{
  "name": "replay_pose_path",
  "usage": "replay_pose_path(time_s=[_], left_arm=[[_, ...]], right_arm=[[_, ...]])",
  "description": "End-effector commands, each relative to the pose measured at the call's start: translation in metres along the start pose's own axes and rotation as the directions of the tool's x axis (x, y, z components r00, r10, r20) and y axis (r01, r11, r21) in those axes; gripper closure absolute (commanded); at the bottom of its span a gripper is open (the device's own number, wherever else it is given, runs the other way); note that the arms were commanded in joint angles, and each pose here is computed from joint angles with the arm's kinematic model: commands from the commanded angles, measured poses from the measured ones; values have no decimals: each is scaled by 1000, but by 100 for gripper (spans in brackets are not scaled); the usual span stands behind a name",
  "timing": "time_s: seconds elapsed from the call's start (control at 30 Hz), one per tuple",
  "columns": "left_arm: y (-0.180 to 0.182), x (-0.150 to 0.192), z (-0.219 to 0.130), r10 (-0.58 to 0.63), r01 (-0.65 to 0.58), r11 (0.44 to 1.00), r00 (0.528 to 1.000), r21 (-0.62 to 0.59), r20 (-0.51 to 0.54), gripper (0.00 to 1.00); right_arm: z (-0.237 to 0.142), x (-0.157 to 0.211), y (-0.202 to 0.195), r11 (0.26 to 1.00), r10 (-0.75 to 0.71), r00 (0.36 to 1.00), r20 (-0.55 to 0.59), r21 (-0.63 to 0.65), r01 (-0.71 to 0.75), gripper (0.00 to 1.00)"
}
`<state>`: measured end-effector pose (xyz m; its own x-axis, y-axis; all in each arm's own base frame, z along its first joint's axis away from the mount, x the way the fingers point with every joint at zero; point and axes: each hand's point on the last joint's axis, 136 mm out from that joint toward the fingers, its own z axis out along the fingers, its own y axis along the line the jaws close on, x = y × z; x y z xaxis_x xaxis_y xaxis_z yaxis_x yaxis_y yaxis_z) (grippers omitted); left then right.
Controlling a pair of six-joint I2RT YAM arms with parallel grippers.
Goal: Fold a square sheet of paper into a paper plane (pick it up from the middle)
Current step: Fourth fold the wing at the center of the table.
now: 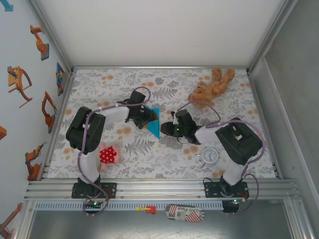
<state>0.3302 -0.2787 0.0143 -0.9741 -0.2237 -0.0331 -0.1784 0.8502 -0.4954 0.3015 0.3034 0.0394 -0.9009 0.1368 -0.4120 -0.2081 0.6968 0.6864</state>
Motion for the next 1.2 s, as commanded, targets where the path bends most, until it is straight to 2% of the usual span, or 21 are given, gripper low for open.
replay_pose_path(time_s=[0.0,0.1,0.23,0.43,0.77,1.17], left_arm=[[134,74,32,-141,34,887,970,-460,-200,37],[135,75,33,-149,36,882,967,-470,-205,37],[138,78,34,-155,30,871,964,-490,-217,36],[145,82,36,-176,37,856,958,-515,-225,35],[151,88,39,-190,34,846,951,-532,-243,35],[149,88,39,-189,32,851,950,-524,-249,35]], right_arm=[[-5,-5,21,997,-38,999,29,-62,39,75],[2,-1,21,998,-36,999,-1,-42,36,77],[9,5,14,999,-46,999,-20,19,46,72],[18,9,13,998,-51,997,-64,28,53,70],[23,17,1,996,-42,995,-95,70,48,81],[26,23,-9,994,-29,993,-113,97,40,86]])
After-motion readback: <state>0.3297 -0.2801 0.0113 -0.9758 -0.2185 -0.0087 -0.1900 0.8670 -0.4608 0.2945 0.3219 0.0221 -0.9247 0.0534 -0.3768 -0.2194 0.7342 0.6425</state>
